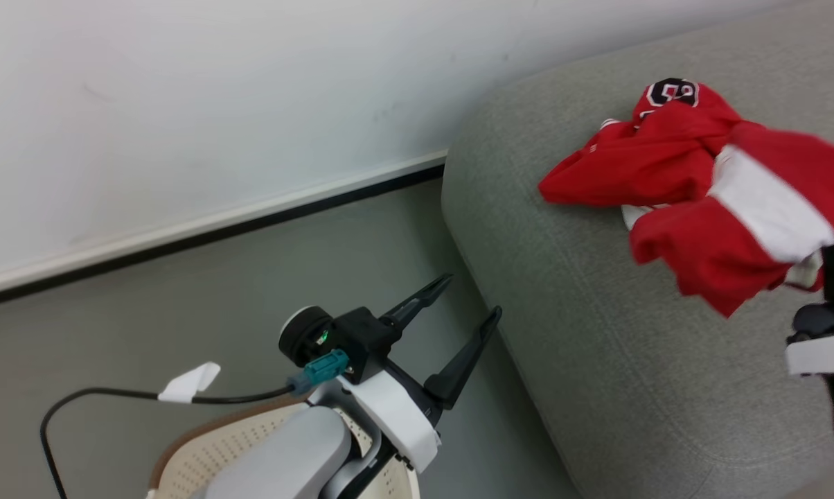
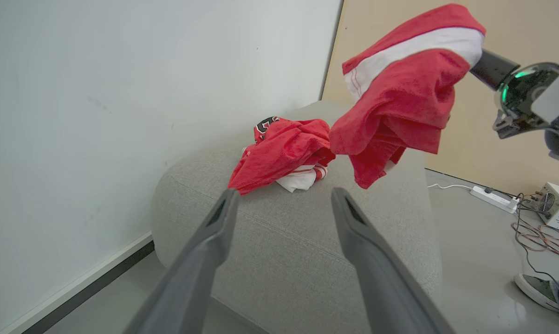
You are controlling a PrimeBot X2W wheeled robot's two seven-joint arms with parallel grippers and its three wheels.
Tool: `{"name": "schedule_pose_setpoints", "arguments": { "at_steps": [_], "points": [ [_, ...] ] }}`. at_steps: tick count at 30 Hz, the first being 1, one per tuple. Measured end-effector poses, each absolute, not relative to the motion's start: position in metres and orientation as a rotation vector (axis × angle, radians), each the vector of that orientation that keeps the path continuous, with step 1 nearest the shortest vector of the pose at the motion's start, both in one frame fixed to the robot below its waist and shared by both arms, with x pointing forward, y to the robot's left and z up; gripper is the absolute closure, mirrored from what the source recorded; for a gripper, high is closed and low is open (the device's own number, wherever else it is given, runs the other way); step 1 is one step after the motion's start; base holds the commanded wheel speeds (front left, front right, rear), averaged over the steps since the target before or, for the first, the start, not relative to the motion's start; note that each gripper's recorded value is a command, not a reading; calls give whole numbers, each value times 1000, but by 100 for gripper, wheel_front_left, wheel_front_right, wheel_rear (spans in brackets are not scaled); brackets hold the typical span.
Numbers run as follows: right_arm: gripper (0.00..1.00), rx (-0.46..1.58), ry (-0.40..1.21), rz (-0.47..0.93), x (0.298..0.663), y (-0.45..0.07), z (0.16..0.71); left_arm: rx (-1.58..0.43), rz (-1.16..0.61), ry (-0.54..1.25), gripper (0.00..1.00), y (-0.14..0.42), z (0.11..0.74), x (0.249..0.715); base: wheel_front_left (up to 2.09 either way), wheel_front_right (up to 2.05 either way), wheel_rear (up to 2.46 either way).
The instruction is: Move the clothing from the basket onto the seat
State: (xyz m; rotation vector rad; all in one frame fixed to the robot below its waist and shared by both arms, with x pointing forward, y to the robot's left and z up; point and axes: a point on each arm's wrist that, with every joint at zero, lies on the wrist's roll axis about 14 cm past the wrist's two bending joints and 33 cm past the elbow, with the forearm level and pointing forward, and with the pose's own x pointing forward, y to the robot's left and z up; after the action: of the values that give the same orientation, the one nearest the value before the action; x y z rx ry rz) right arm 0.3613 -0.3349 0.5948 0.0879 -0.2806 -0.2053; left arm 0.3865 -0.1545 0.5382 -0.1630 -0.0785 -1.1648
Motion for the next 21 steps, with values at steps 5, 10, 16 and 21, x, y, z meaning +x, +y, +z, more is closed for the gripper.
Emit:
{"name": "schedule_pose_setpoints", "arguments": {
  "at_steps": [5,10,16,21],
  "points": [
    [100,77,-269,-234,388,-357,597,-174,-1137,-54,0,-147,524,403,0,0,0],
    [100,44,-218,-287,415,-386,584,-171,-1113,-36,0,-137,509,424,0,0,0],
    [100,6,-109,-315,460,-408,552,-177,-1074,-17,0,-125,488,452,0,0,0],
    [100,-25,13,-323,498,-420,517,-178,-1023,33,0,-107,459,467,0,0,0]
  ]
}}
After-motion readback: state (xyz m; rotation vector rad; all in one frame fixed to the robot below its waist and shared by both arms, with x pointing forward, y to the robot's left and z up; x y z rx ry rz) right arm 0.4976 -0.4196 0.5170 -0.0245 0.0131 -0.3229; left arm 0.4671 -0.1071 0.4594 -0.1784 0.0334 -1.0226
